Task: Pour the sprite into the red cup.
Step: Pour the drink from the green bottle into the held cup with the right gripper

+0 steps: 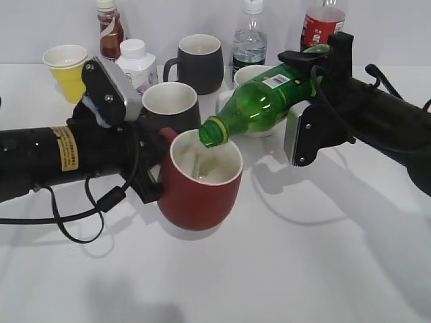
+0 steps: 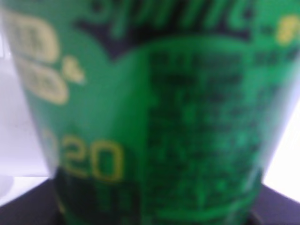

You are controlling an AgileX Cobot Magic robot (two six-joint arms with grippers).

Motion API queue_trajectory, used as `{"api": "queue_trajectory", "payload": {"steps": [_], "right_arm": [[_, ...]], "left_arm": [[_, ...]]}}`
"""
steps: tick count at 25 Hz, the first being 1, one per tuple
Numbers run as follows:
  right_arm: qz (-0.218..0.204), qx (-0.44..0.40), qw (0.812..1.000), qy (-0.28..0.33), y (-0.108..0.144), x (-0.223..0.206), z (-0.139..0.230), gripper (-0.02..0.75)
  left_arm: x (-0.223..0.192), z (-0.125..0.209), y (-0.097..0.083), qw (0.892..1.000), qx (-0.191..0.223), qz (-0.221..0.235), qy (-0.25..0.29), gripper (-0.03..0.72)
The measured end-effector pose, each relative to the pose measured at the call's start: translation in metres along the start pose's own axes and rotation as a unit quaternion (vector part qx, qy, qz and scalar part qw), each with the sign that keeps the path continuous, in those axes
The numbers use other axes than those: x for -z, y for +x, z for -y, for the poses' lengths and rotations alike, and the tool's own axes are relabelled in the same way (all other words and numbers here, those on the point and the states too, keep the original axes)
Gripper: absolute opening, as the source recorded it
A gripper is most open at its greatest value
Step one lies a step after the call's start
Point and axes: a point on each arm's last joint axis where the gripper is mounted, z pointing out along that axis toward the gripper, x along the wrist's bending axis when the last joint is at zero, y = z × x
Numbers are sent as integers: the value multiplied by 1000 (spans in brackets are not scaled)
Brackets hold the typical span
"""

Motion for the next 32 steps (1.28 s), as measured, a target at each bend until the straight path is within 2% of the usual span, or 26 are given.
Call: {"api": "queue_trajectory", "payload": {"steps": [16, 32], "right_arm": [[4, 30, 1000, -2, -1, 0, 0, 396], [6, 33, 999, -2, -2, 0, 0, 396]], "left_arm": [[1, 2, -6, 999, -27, 26, 0, 71], [1, 2, -6, 999, -29, 28, 1, 71]]}}
